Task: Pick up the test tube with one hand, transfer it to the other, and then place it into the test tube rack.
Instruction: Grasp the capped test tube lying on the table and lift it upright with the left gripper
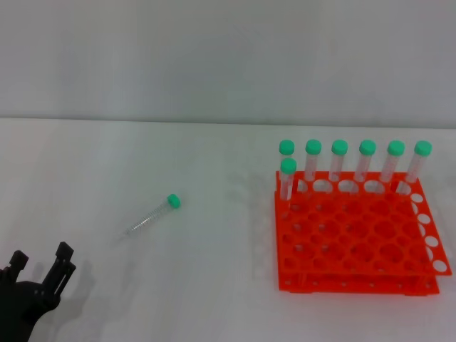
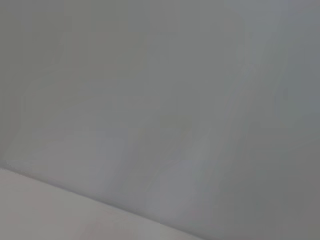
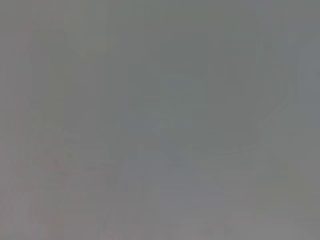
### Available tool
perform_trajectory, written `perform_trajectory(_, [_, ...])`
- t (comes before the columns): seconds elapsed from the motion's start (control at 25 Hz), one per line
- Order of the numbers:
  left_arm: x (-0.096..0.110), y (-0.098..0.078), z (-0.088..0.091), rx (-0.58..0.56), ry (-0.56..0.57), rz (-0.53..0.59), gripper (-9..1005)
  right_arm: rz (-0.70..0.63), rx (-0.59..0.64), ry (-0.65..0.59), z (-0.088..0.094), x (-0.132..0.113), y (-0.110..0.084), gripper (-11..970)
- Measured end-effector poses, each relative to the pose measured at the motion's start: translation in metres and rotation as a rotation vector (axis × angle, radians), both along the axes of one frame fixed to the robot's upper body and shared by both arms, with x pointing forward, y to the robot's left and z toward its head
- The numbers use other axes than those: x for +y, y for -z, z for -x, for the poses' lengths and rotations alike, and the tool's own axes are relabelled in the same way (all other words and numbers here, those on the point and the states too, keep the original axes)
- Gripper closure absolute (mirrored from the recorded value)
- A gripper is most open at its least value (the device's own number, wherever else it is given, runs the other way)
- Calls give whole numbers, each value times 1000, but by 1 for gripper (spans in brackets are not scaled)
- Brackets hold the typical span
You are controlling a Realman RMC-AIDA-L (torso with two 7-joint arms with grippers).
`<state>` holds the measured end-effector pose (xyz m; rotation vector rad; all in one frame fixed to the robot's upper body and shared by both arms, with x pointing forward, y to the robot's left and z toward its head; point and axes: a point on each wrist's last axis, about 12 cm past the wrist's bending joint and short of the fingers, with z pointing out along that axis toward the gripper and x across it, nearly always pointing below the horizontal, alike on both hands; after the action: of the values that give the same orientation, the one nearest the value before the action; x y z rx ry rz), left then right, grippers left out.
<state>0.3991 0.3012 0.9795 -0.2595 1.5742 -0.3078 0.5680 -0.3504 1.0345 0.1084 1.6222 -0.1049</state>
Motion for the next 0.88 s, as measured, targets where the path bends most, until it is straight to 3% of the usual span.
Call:
perform_trajectory(0.32, [-1, -1, -3, -5, 24, -8, 104, -16, -18, -4, -1, 1, -2, 184])
perform_trajectory(0.56, [-1, -6, -11, -36, 29, 66, 105, -16, -21, -19, -5, 5, -4, 185])
perform_trajectory(0.72, [14, -17, -39, -48, 134, 136, 105, -15, -23, -24, -6, 6, -5, 185])
perform_trajectory(0.88, [37, -30, -67, 10, 228, 231, 106, -16, -28, -27, -8, 7, -7, 185])
